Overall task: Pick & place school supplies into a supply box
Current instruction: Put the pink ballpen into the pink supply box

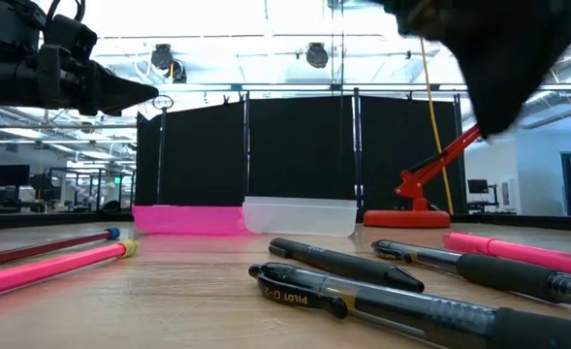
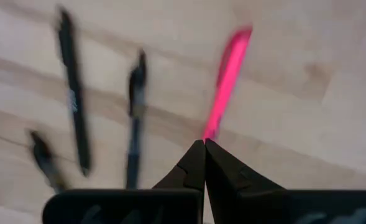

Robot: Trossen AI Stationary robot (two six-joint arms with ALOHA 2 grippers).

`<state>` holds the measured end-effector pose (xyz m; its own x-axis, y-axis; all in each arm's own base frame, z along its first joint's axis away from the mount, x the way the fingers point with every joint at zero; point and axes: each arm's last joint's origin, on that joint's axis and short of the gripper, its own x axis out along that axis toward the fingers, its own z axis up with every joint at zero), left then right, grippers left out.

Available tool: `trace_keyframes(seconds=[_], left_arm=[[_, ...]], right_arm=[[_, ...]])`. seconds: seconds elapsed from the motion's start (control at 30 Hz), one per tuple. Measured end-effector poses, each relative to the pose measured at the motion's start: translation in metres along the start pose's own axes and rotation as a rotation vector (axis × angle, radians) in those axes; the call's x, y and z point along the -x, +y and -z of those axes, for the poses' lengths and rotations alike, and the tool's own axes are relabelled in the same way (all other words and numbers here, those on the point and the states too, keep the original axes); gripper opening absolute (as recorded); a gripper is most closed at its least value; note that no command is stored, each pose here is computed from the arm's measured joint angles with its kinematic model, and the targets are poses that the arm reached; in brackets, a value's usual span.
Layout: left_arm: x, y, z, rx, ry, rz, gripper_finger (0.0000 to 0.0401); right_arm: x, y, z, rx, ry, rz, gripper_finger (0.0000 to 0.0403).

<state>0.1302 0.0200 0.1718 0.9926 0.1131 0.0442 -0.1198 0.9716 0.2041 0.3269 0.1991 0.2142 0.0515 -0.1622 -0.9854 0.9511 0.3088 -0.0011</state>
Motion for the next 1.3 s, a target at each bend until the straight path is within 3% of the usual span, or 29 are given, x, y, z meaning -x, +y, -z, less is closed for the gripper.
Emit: trace_keyframes(seconds=[0.17, 0.5, 0.83, 1.03, 1.3], left_arm=[[0.0, 0.0, 0.0, -0.017, -0.003, 0.0, 0.001], [0.0, 0.0, -0.003, -0.029, -0.027, -0.006, 0.001], [0.0, 0.0, -0.003, -0.029, -0.026, -0.005, 0.001], [0.0, 0.0, -0.002, -0.022, -0.025, -0.005, 0.001], [0.0, 0.0, -0.002, -0.02, -0.024, -0.004, 0.001]], right_arm=[[-0.017, 0.005, 0.003, 0.044, 0.049, 0.059, 0.0], [-0.02, 0.011, -0.006, 0.101, 0.056, 0.025, 0.0006], [-0.036, 0.003, -0.006, 0.048, -0.002, 0.07, 0.0102], [-0.049, 0.001, -0.01, 0.009, 0.053, 0.083, 0.0166], [-0.073, -0.003, -0.014, 0.022, 0.102, 0.064, 0.0175]])
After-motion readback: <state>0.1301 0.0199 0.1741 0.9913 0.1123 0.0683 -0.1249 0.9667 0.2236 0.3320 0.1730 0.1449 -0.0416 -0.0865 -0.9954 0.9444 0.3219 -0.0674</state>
